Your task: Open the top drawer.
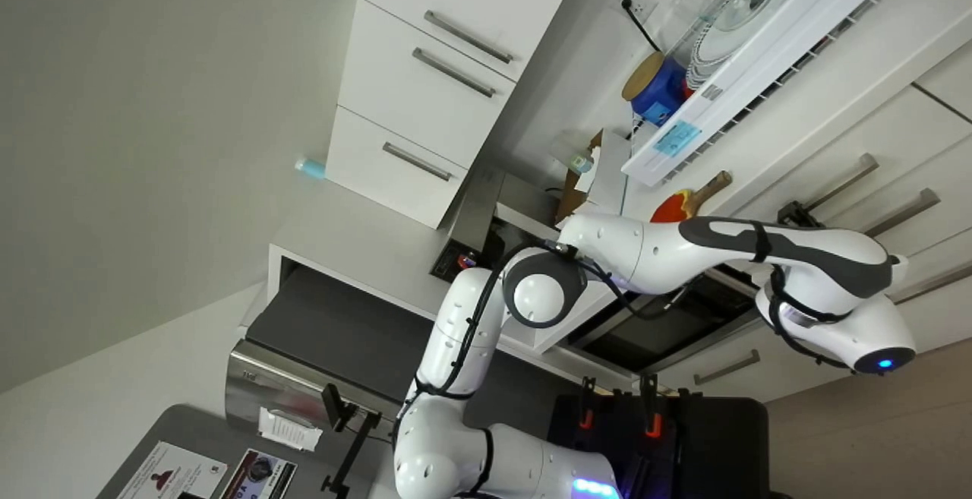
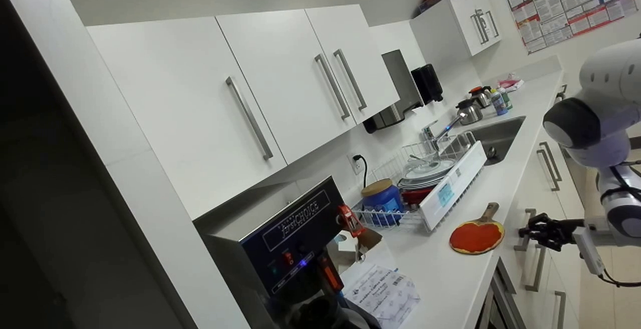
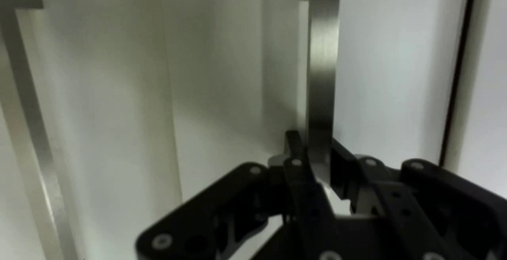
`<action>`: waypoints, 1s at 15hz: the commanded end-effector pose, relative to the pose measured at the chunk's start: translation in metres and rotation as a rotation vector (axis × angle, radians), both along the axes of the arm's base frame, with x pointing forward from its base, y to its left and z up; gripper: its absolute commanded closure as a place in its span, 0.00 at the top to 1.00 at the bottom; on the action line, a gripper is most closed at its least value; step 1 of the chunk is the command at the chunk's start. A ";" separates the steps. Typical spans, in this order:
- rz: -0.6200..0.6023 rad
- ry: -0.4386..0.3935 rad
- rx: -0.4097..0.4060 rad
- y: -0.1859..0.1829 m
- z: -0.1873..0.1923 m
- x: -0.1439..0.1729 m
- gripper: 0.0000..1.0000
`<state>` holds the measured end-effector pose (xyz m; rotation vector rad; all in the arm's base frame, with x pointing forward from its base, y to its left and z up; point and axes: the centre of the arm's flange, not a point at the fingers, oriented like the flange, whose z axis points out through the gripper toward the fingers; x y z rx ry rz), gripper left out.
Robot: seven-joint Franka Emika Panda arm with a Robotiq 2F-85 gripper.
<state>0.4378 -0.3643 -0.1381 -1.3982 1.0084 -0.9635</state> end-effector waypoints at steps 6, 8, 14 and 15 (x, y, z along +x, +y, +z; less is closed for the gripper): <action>-0.082 0.001 0.081 -0.024 -0.038 -0.078 0.04; -0.094 0.010 0.090 -0.030 -0.044 -0.096 0.04; -0.127 0.028 0.097 -0.054 -0.063 -0.159 0.04; -0.137 0.031 0.094 -0.058 -0.065 -0.170 0.04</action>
